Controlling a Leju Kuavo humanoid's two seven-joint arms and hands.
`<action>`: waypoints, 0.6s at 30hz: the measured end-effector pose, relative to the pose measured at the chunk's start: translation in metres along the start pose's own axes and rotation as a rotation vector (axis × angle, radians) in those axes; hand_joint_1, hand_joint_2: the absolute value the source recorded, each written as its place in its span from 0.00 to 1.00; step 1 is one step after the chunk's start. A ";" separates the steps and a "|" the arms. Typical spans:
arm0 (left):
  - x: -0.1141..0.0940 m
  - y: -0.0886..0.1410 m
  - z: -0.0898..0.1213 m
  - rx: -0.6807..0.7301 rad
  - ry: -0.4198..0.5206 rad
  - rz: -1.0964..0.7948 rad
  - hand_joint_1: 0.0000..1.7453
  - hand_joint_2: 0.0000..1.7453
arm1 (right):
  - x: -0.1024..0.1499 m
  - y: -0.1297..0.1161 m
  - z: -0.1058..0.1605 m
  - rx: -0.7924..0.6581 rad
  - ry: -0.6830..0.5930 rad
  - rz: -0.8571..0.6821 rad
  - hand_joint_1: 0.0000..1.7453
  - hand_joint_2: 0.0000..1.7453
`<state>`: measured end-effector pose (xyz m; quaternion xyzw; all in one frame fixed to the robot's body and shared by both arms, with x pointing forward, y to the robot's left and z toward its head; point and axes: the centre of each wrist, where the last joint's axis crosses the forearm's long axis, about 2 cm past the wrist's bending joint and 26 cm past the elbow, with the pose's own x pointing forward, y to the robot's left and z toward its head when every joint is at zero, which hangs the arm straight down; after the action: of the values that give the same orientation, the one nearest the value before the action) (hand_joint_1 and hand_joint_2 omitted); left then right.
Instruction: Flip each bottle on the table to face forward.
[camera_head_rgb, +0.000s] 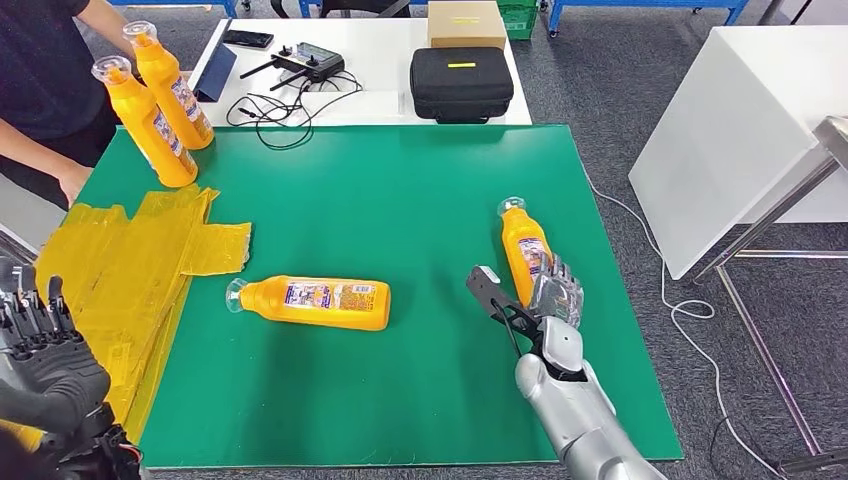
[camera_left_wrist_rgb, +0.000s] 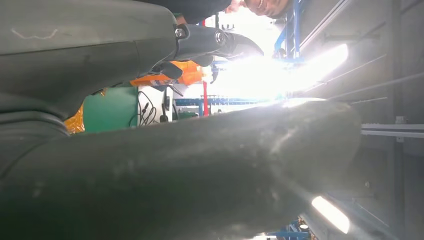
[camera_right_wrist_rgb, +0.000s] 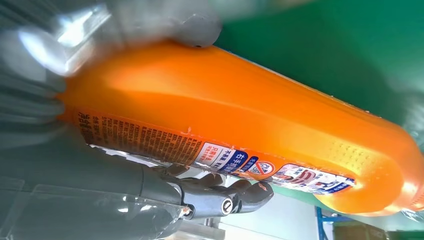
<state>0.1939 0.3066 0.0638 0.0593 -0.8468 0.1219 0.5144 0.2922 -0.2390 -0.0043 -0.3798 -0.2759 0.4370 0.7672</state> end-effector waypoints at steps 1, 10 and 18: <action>0.000 0.000 0.000 -0.001 0.001 0.001 0.00 0.00 | -0.001 0.000 0.000 -0.001 0.004 -0.002 0.00 1.00; -0.001 0.000 -0.002 -0.001 0.000 0.003 0.00 0.00 | -0.011 0.000 -0.001 -0.009 0.034 -0.030 0.00 1.00; -0.001 0.000 -0.002 0.000 -0.001 0.002 0.00 0.00 | -0.016 -0.001 -0.003 0.007 0.053 -0.040 1.00 1.00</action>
<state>0.1958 0.3075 0.0636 0.0583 -0.8471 0.1223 0.5139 0.2876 -0.2544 -0.0063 -0.3831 -0.2615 0.4123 0.7841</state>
